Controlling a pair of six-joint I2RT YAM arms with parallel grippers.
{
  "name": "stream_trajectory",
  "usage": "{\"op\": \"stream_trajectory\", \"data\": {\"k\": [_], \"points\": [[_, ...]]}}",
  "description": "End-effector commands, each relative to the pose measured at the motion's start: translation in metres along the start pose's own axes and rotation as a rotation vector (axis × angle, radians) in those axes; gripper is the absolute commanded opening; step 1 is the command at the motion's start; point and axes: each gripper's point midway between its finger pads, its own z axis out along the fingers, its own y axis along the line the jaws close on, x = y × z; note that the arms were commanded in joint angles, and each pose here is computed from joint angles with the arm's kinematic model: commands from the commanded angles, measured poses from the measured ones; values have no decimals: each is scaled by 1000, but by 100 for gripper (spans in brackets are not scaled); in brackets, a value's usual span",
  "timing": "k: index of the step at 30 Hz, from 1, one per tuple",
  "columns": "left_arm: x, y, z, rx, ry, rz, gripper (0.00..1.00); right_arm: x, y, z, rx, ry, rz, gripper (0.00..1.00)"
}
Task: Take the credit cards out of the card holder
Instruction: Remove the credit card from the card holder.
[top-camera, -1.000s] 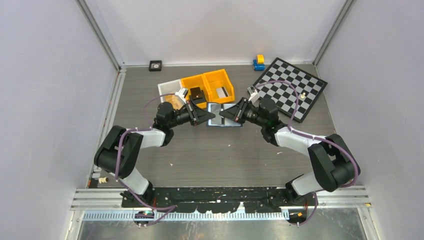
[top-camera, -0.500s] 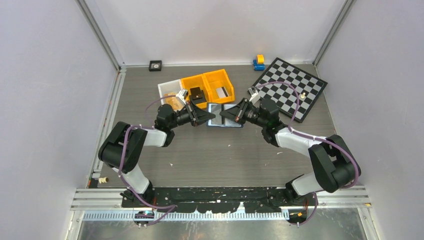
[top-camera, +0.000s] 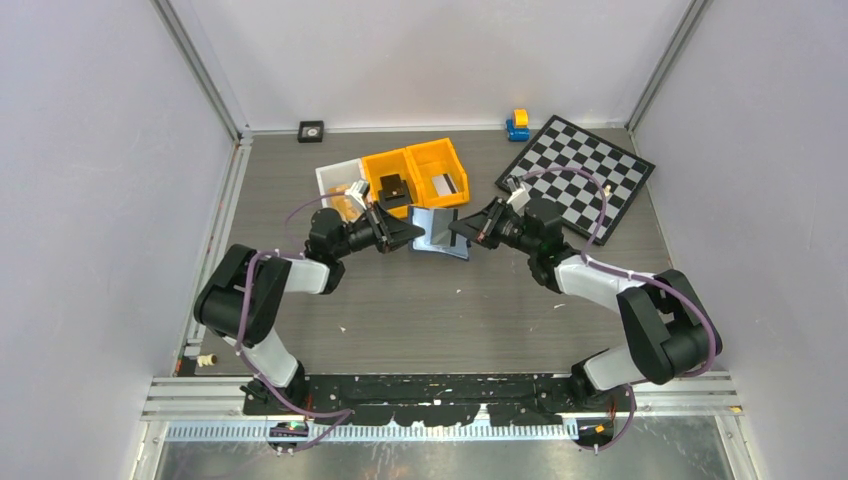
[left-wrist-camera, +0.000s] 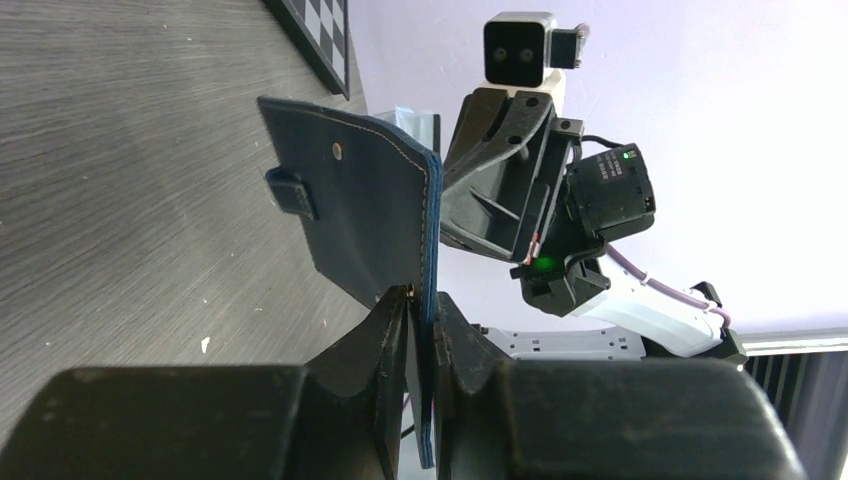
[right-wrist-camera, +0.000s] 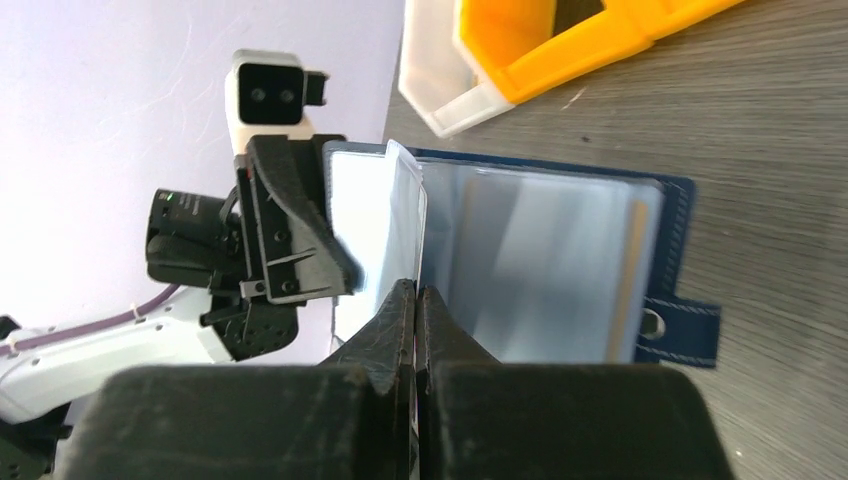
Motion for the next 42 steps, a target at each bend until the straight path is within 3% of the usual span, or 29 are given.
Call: {"op": "stream_trajectory", "data": {"k": [1,3,5,9,13,34,38,40,42], "points": [[-9,-31,-5,86,-33,108,12,-12,-10,-4,43,-55,-5,0],[-9,-31,-5,85,-33,109,4,-12,-8,-4,34,-55,-7,1],[-9,-30,-5,79,-32,109,3,-11,-8,-4,32,-52,-6,0],[-9,-31,-5,80,-26,114,24,-9,0,-2,-14,-29,-3,1],[-8,-30,-3,74,-22,116,30,-4,6,4,-71,5,18,1],[-2,-29,2,75,8,117,25,13,39,12,-252,82,30,0],[-1,-30,3,77,14,117,22,16,38,14,-244,94,26,0],[-1,-30,3,77,14,117,10,15,38,14,-242,89,23,2],[-1,-32,3,83,11,122,0,14,36,13,-226,82,18,11]]}}
